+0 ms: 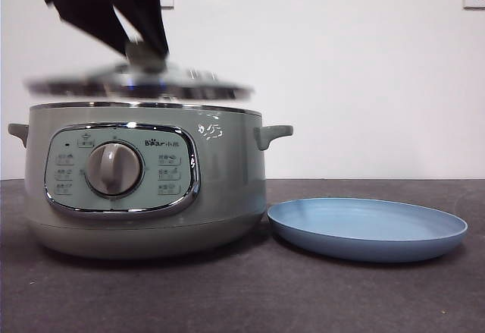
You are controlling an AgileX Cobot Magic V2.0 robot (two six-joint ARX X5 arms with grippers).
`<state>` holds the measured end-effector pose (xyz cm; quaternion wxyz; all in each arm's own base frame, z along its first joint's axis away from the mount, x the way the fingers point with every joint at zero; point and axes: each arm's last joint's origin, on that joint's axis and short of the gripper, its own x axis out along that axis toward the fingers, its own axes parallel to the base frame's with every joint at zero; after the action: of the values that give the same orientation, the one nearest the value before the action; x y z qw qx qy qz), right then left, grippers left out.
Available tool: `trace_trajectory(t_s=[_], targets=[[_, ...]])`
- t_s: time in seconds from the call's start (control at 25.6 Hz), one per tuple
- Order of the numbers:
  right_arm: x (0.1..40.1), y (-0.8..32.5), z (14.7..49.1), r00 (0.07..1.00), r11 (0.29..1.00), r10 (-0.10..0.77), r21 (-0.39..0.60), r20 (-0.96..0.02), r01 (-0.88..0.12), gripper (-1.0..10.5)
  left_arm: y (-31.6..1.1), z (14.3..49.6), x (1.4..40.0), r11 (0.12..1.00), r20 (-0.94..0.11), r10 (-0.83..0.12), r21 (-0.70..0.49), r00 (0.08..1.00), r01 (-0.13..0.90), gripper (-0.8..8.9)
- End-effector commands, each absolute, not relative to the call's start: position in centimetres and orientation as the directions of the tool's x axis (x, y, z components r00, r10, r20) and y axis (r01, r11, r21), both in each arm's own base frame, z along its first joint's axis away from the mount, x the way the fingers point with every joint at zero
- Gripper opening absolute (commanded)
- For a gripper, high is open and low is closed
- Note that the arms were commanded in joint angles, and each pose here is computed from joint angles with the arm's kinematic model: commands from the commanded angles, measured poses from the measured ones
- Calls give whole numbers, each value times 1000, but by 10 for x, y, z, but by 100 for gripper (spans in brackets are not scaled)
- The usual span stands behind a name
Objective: Take the pumpkin out from the steamer,put the pumpkin in the blue plate,close the lid
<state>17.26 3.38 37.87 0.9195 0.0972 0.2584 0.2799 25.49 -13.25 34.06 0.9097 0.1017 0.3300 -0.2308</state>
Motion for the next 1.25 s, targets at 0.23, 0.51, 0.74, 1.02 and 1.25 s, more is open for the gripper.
trace_trajectory(t_s=[0.23,0.51,0.74,1.02,1.25], targets=[[189,59,376,618,733,680,333,-394,-594,412,-106,423,212,908,-434,-312,124,845,400,-9],[217,108,377,469,630,764,356,-443,-690,483,-75,468,165,948,-378,-122,230,918,220,-9],[242,163,381,350,552,794,346,-497,-759,577,-52,490,130,951,-338,44,302,940,64,-9],[265,234,387,338,572,679,181,-652,-800,633,-38,496,107,940,-333,136,340,933,-15,-9],[281,311,351,388,569,468,-65,-794,-820,631,-36,493,106,930,-360,166,368,918,-24,-9]])
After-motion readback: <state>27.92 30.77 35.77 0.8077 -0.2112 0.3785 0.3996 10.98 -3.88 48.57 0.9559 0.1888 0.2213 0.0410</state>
